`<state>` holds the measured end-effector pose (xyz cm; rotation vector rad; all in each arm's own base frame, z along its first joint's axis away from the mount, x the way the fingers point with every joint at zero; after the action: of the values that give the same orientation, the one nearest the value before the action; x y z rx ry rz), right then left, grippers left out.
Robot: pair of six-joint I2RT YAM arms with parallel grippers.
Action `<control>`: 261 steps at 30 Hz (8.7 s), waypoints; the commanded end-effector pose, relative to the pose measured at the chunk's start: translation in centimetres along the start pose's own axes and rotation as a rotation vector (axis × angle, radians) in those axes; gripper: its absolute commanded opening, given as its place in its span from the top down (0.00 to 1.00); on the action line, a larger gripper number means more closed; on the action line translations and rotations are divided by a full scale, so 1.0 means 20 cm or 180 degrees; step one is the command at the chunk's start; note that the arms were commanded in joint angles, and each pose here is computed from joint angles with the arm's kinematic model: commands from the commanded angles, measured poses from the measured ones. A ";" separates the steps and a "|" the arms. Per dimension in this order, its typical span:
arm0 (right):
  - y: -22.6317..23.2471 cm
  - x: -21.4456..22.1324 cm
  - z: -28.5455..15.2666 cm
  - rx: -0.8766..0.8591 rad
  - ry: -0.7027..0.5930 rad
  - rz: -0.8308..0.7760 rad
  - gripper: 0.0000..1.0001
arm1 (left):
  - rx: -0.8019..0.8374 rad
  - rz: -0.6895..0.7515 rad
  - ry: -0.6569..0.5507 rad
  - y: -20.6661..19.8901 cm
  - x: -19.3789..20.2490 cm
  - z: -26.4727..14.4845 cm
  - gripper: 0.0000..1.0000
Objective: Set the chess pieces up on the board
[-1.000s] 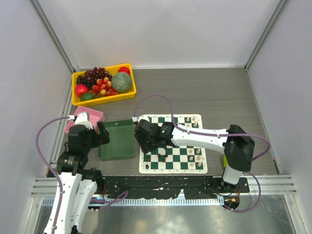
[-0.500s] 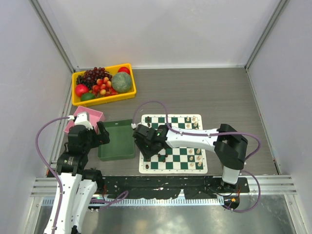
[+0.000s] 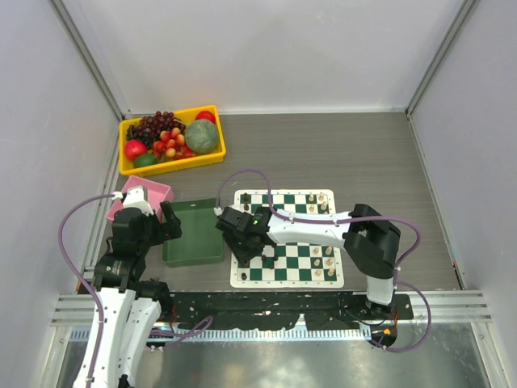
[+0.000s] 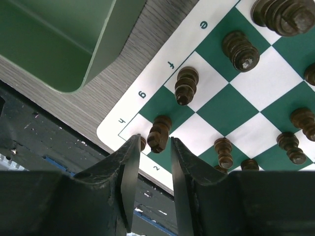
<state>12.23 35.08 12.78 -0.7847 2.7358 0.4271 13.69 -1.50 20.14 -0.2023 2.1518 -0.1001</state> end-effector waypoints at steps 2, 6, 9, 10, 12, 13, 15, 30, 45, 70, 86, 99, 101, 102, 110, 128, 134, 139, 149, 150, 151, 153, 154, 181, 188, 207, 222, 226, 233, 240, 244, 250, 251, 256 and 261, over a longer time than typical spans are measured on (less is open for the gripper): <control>0.04 -0.03 -0.02 -0.0026 -0.0022 -0.0058 0.64 | 0.0035 -0.0008 -0.0115 -0.01 -0.03 -0.01 0.01; 0.04 -0.03 -0.02 -0.0007 -0.0017 -0.0058 0.65 | 0.0040 -0.0007 -0.0114 -0.01 -0.03 -0.01 0.01; 0.04 -0.02 -0.01 0.0002 0.0000 -0.0063 0.66 | 0.0037 -0.0010 -0.0119 -0.01 -0.04 -0.01 0.01; 0.04 -0.02 -0.01 -0.0004 0.0010 -0.0077 0.68 | 0.0036 -0.0010 -0.0115 -0.01 -0.03 -0.01 0.01; 0.05 -0.02 -0.01 -0.0014 0.0023 -0.0078 0.69 | 0.0037 -0.0010 -0.0119 -0.01 -0.04 -0.01 0.01; 0.05 -0.02 0.00 -0.0019 0.0032 -0.0082 0.70 | 0.0032 -0.0010 -0.0120 -0.01 -0.03 -0.01 0.01; 0.05 -0.02 0.00 -0.0023 0.0041 -0.0101 0.72 | 0.0031 -0.0010 -0.0116 -0.01 -0.03 -0.01 0.01; 0.06 -0.04 -0.03 0.0150 -0.0181 -0.0180 0.81 | 0.0042 -0.0010 -0.0118 -0.01 -0.03 -0.01 0.01; 0.04 -0.05 -0.01 0.0251 -0.0264 -0.0207 0.80 | 0.0038 -0.0011 -0.0124 -0.01 -0.03 -0.01 0.01; 0.05 -0.06 0.01 0.0231 -0.0268 -0.0229 0.80 | 0.0049 -0.0006 -0.0132 -0.01 -0.03 -0.01 0.01; 0.05 -0.06 -0.02 0.0225 -0.0367 -0.0233 0.80 | 0.0045 -0.0011 -0.0133 -0.01 -0.03 -0.01 0.01; 0.06 -0.07 -0.03 0.0205 -0.0408 -0.0222 0.80 | 0.0035 -0.0011 -0.0135 -0.01 -0.03 -0.01 0.01; 0.06 -0.06 -0.02 0.0220 -0.0371 -0.0232 0.80 | 0.0040 -0.0014 -0.0139 -0.01 -0.03 -0.01 0.01; 0.06 -0.06 -0.02 0.0216 -0.0368 -0.0227 0.80 | 0.0034 -0.0011 -0.0130 -0.01 -0.03 -0.01 0.01; 0.06 -0.05 0.01 0.0213 -0.0268 -0.0261 0.76 | 0.0050 -0.0016 -0.0131 -0.01 -0.03 -0.01 0.01; 0.06 -0.15 -0.18 0.0208 -0.0778 -0.0079 0.51 | 0.0048 -0.0016 -0.0127 -0.01 -0.03 -0.01 0.01; 0.05 -0.17 -0.15 0.0239 -0.0744 0.0031 0.49 | 0.0059 -0.0016 -0.0129 -0.01 -0.03 -0.01 0.01; 0.05 -0.19 -0.10 0.0290 -0.0719 0.0043 0.49 | 0.0055 -0.0016 -0.0135 -0.01 -0.03 -0.01 0.01; 0.03 -0.23 -0.02 0.0423 -0.0718 0.0133 0.55 | 0.0055 -0.0013 -0.0135 -0.01 -0.03 -0.01 0.01; 0.02 -0.23 -0.02 0.0432 -0.0713 0.0155 0.57 | 0.0051 -0.0016 -0.0136 -0.01 -0.03 -0.01 0.01; 0.01 -0.23 -0.01 0.0445 -0.0697 0.0170 0.57 | 0.0055 -0.0016 -0.0135 -0.01 -0.03 -0.01 0.01; 0.00 -0.23 0.01 0.0473 -0.0659 0.0200 0.59 | 0.0055 -0.0016 -0.0135 -0.01 -0.03 -0.01 0.01; 0.00 -0.22 0.02 0.0472 -0.0645 0.0194 0.61 | 0.0057 -0.0016 -0.0140 -0.01 -0.03 -0.01 0.01; -0.04 -0.19 -0.05 0.0489 -0.0684 0.0183 0.83 | 0.0057 -0.0016 -0.0140 -0.01 -0.03 -0.01 0.01; -0.04 -0.19 -0.03 0.0471 -0.0655 0.0166 0.83 | 0.0057 -0.0016 -0.0140 -0.01 -0.03 -0.01 0.01; -0.05 -0.16 0.03 0.0538 -0.0506 0.0100 0.74 | 0.0072 -0.0010 -0.0122 -0.01 -0.03 -0.01 0.01; 0.02 -0.26 -0.18 0.0265 -0.0877 0.0027 0.59 | 0.0073 -0.0013 -0.0081 -0.01 -0.03 0.00 0.01; 0.01 -0.28 -0.30 0.0248 -0.1083 0.0039 0.56 | 0.0058 -0.0014 -0.0100 -0.01 -0.03 -0.01 0.01; -0.11 -0.32 -0.45 0.0403 -0.1367 0.0219 0.54 | 0.0063 -0.0019 -0.0103 -0.01 -0.03 0.00 0.01; -0.35 -0.36 -0.37 0.0476 -0.1220 0.0520 0.53 | 0.0065 -0.0018 -0.0088 -0.01 -0.03 0.00 0.01; -0.40 -0.36 -0.27 0.0479 -0.0979 0.0506 0.55 | 0.0054 -0.0019 -0.0105 -0.01 -0.03 -0.01 0.01; -0.41 -0.34 -0.16 0.0520 -0.0747 0.0466 0.58 | 0.0060 -0.0019 -0.0109 -0.01 -0.03 -0.01 0.01; -0.42 -0.34 -0.14 0.0534 -0.0719 0.0458 0.58 | 0.0057 -0.0019 -0.0095 -0.01 -0.03 0.00 0.01; -0.43 -0.33 -0.08 0.0542 -0.0601 0.0463 0.58 | 0.0051 -0.0018 -0.0091 -0.01 -0.03 0.00 0.01; -0.44 -0.31 -0.02 0.0555 -0.0484 0.0437 0.60 | 0.0063 -0.0015 -0.0084 -0.01 -0.03 0.00 0.01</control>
<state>21.77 30.29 13.52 -0.4843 2.6534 0.2377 13.64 -1.54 20.21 -0.2007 2.1465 -0.1055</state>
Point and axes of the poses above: each gripper's point midway between its finger pads, its own z axis out along the fingers, its own y axis along the line the jaws close on, x = y × z, the point moved 8 cm from there along -z, back along the fingers, and after that the axes turned 4 degrees about z, right-handed, at the moved point
